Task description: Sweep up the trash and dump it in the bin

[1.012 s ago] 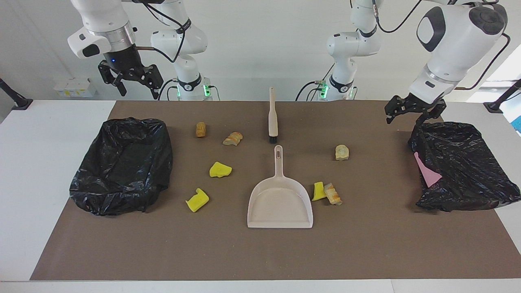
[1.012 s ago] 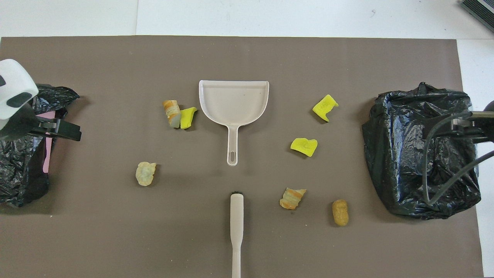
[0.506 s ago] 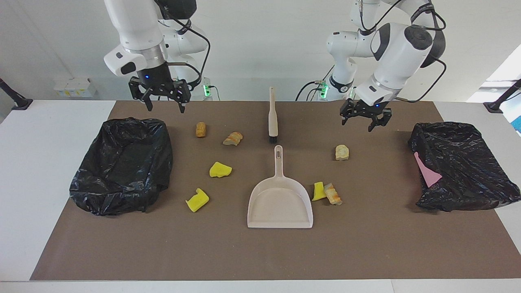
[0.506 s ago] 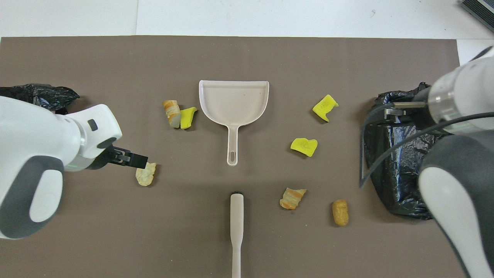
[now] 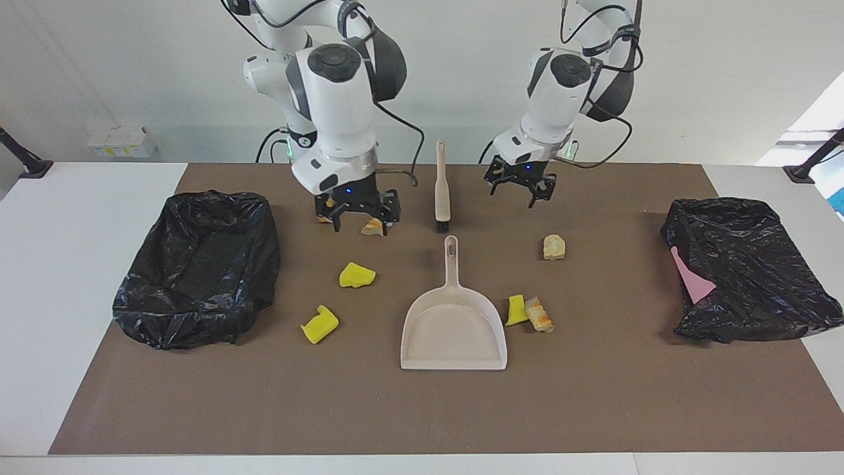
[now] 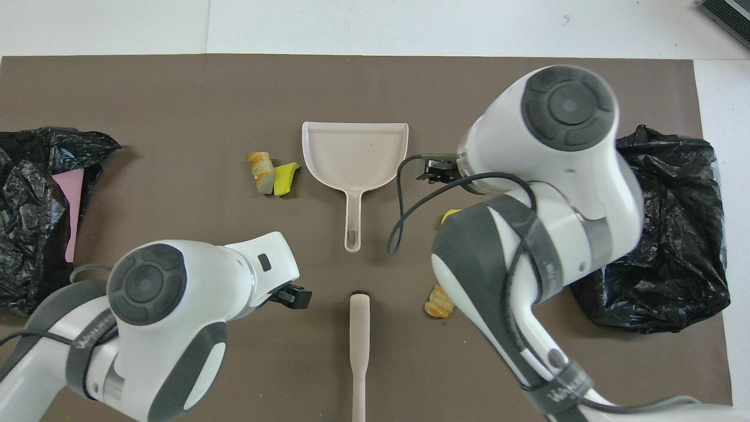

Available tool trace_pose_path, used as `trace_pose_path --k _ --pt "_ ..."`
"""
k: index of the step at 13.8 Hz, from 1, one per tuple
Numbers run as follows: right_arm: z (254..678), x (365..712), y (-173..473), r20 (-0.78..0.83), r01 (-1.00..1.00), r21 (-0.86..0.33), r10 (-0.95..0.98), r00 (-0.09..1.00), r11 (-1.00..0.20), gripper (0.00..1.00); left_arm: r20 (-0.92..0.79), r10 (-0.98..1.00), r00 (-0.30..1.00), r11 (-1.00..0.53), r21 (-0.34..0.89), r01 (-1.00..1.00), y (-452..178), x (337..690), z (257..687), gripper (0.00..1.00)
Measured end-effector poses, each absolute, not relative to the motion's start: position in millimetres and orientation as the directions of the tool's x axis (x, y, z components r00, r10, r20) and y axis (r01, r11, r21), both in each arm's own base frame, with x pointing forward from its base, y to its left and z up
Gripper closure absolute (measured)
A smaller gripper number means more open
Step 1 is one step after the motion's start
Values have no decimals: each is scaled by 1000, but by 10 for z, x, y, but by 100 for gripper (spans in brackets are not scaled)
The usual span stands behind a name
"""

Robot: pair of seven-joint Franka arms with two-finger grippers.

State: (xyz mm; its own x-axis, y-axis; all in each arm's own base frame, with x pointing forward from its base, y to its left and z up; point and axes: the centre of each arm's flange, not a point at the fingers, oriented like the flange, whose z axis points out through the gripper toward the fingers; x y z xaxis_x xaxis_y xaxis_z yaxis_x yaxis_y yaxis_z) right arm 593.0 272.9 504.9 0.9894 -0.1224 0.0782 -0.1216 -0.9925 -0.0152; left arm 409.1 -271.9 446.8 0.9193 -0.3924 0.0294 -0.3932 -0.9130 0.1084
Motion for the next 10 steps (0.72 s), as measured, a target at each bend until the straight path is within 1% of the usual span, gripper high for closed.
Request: trace_pose_path --k 4,8,10 --pt "4528 5866 3362 66 -114 -18 -115 991 -993 0 22 -385 923 -916 110 -385 -3249 3580 4277 0" --pt "4025 5734 3890 61 -82 -22 -83 995 -996 0 28 -368 929 -923 105 -369 -3567 3052 3908 0" --pt "3737 5710 4057 58 -61 -23 -62 996 -998 0 21 -377 926 -921 93 -377 -3695 2799 3791 0"
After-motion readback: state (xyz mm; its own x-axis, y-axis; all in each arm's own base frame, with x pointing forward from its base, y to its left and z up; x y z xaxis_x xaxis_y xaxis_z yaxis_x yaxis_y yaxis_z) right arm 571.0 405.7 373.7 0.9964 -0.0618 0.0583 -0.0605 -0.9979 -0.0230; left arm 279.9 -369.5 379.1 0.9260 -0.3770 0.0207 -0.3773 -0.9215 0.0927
